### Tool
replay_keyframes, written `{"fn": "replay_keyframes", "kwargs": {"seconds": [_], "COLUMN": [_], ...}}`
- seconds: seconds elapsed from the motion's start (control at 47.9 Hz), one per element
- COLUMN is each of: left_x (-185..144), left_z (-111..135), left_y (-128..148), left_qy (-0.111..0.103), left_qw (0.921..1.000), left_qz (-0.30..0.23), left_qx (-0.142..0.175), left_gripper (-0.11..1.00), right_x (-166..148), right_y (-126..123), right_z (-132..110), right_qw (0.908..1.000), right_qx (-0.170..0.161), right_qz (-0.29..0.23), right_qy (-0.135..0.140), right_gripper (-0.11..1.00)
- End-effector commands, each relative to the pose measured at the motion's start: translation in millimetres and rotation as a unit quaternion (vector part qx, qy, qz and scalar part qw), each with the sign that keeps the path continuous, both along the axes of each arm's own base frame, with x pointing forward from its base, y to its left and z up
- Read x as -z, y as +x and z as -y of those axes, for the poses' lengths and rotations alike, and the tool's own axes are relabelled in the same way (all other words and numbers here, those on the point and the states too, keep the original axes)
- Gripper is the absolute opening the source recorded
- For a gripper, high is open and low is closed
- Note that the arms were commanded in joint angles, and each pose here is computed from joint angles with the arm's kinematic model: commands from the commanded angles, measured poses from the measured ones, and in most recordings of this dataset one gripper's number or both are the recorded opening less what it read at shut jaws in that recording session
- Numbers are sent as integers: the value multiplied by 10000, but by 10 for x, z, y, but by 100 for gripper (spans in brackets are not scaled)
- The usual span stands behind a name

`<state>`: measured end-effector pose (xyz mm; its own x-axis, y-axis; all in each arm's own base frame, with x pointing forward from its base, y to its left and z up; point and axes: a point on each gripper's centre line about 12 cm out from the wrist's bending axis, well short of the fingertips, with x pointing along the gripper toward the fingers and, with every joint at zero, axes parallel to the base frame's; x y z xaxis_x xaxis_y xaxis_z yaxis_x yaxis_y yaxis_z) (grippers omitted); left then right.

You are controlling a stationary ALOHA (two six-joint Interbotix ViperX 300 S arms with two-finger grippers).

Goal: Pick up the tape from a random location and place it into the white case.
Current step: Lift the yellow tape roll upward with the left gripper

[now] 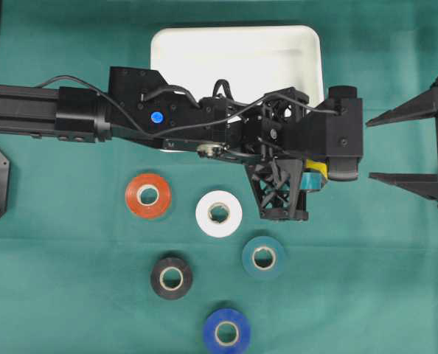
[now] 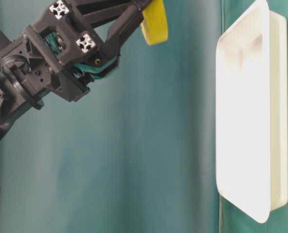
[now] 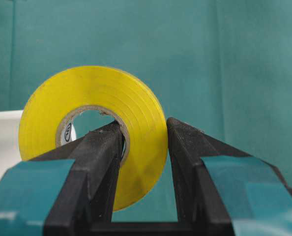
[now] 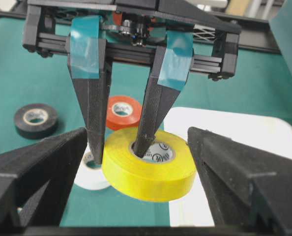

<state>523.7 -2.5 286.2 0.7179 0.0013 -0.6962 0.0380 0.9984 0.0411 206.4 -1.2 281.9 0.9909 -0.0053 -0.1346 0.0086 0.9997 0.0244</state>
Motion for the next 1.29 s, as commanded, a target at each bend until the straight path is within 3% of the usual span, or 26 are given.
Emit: {"fn": "replay_keyframes", "kwargs": {"seconds": [0.0, 0.334, 1.274], "left_x": [-410, -608, -599], "left_z": [-11, -4, -11], "left_y": [-76, -176, -191], "left_qy": [19, 18, 18], "left_qw": [9991, 9984, 9986], "left_qz": [414, 560, 521], "left_qx": [-2, 5, -3], "left_gripper": [25, 25, 25], "right_x": [-100, -108, -113], "right_y": [28, 23, 24], "right_z": [3, 3, 3], "right_qw": [9999, 9999, 9999], "right_qx": [5, -3, 0], "right_qz": [123, 145, 145], "right_qy": [-16, -61, -39], "right_gripper": [91, 91, 91]}}
